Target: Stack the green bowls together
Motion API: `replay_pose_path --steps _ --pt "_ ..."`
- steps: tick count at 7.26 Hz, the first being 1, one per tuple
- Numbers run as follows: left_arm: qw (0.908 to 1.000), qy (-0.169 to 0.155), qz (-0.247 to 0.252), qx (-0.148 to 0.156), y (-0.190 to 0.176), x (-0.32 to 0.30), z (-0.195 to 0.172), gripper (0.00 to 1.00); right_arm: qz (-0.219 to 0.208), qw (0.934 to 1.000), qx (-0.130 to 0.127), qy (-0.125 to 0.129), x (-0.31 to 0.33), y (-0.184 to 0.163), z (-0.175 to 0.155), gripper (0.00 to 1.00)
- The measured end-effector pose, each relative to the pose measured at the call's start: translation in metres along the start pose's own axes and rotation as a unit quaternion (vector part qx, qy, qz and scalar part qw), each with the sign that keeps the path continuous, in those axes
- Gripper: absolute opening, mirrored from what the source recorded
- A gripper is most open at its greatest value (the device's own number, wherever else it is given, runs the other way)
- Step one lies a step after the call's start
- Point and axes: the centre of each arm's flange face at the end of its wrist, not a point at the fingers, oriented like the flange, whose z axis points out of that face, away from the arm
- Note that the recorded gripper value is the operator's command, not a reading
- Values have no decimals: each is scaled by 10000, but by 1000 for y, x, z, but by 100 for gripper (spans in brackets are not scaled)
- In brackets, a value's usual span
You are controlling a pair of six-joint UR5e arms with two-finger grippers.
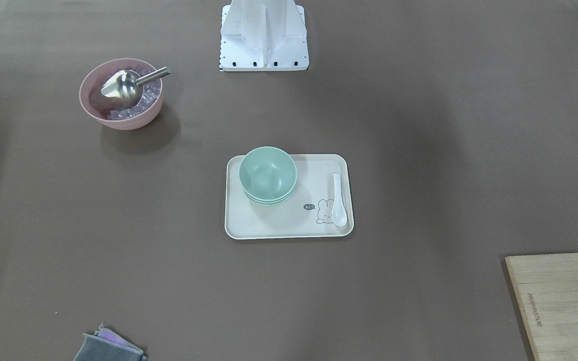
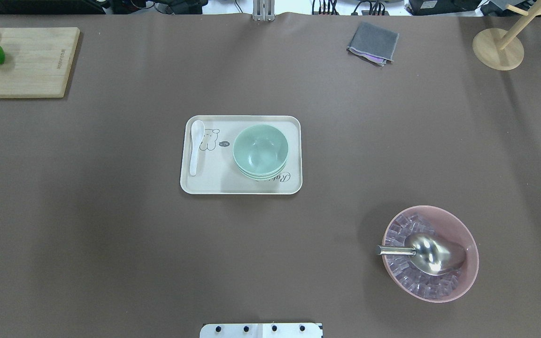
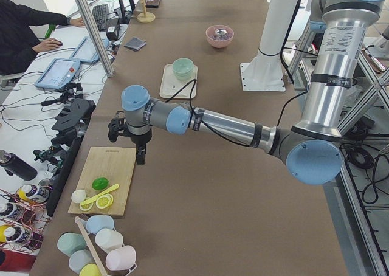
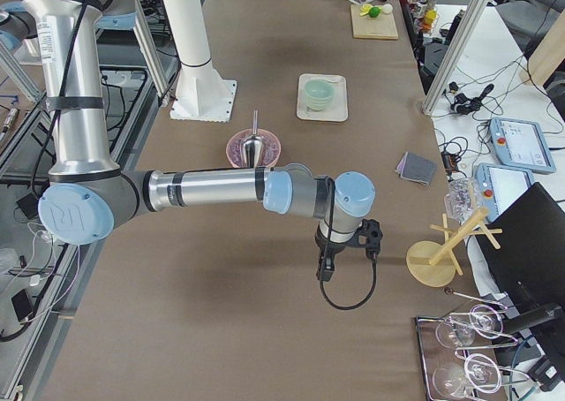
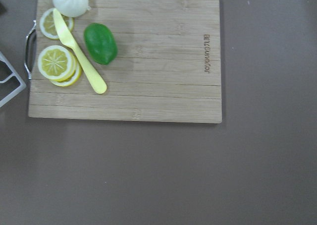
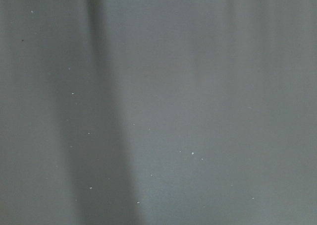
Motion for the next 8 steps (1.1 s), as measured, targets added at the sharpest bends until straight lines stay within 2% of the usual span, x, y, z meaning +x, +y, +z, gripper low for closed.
replay_pose_path --steps 2,4,6,8 --pt "9994 -102 -238 -219 13 -31 22 98 91 9999 75 -19 8 7 -4 100" --pt "9975 -142 -616 -306 24 -75 28 98 216 9997 141 -8 3 3 -10 100" --pt "9953 78 -956 -120 31 -106 -1 98 308 9994 153 -7 -7 -3 -12 100" --pt "9945 203 -1029 -18 34 -110 -17 98 289 9995 91 -42 -13 -6 -6 100"
